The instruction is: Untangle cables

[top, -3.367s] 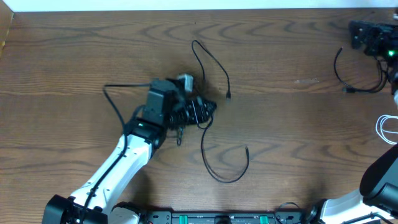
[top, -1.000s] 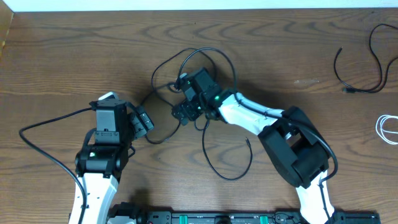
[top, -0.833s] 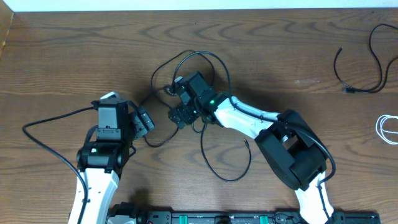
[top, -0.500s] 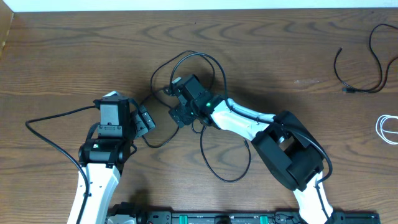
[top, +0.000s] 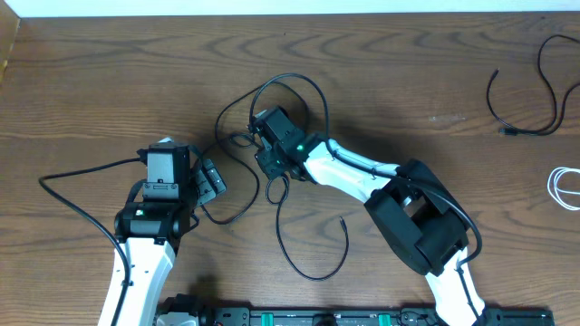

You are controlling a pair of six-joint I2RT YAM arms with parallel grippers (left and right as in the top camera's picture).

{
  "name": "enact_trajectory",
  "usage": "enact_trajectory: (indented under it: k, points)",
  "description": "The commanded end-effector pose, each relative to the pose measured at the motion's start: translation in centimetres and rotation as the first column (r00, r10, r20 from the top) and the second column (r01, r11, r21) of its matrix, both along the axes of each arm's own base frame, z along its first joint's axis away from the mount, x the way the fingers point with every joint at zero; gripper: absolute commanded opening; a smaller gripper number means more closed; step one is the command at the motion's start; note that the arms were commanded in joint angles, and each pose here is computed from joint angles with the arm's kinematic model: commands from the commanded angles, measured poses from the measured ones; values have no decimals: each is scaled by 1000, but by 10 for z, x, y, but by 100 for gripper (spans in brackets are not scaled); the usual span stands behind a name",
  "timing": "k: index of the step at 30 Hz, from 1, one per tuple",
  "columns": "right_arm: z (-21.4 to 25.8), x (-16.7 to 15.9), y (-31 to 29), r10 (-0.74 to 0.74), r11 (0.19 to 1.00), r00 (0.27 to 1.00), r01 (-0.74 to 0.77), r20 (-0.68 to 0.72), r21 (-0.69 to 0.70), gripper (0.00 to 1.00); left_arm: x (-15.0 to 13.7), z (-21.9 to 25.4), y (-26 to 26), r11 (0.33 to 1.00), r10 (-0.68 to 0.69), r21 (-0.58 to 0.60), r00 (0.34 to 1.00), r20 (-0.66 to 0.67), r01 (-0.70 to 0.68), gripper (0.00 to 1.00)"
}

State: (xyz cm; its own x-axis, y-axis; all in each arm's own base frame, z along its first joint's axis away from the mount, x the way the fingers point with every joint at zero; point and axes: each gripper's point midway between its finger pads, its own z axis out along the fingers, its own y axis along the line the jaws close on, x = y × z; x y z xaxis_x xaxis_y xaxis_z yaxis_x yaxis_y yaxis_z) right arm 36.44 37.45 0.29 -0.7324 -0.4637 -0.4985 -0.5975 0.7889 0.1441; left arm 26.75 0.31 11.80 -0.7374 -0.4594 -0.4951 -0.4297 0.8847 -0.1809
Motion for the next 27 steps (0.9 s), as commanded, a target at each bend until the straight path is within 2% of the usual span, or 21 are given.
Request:
enact_trajectory:
  k: [1,3,5,19,22,23,25,27]
  points:
    - [-20,-20,-14,9,996,995,-18,-102,-93,89,-1,1,3,1000,-7,19,1000,-8,7,93]
    - [-15,-26,-10,46,995,991,-57,-130,-84,98,0,1,3,1000,-6,19,1000,-6,6,93]
    - [-15,-32,-9,58,995,986,-70,-155,-74,99,0,1,3,1000,-6,19,1000,-6,6,94]
    - [-20,-59,21,117,990,986,-126,-117,-71,99,-1,1,3,1000,-7,19,1000,-7,7,93]
    - [-33,-57,8,23,989,994,-38,-107,-144,98,-1,1,3,1000,-7,19,1000,-7,7,93]
    - [-40,-56,4,-11,985,995,-6,-97,-172,94,-1,1,3,1000,-7,19,1000,-7,7,94]
    - [-48,-55,2,-58,980,995,42,-76,-197,75,-1,1,3,1000,-7,19,1000,-7,7,94]
    - [-50,-54,1,-82,977,994,67,-67,-201,49,-1,1,3,1000,-7,19,1000,-7,7,93]
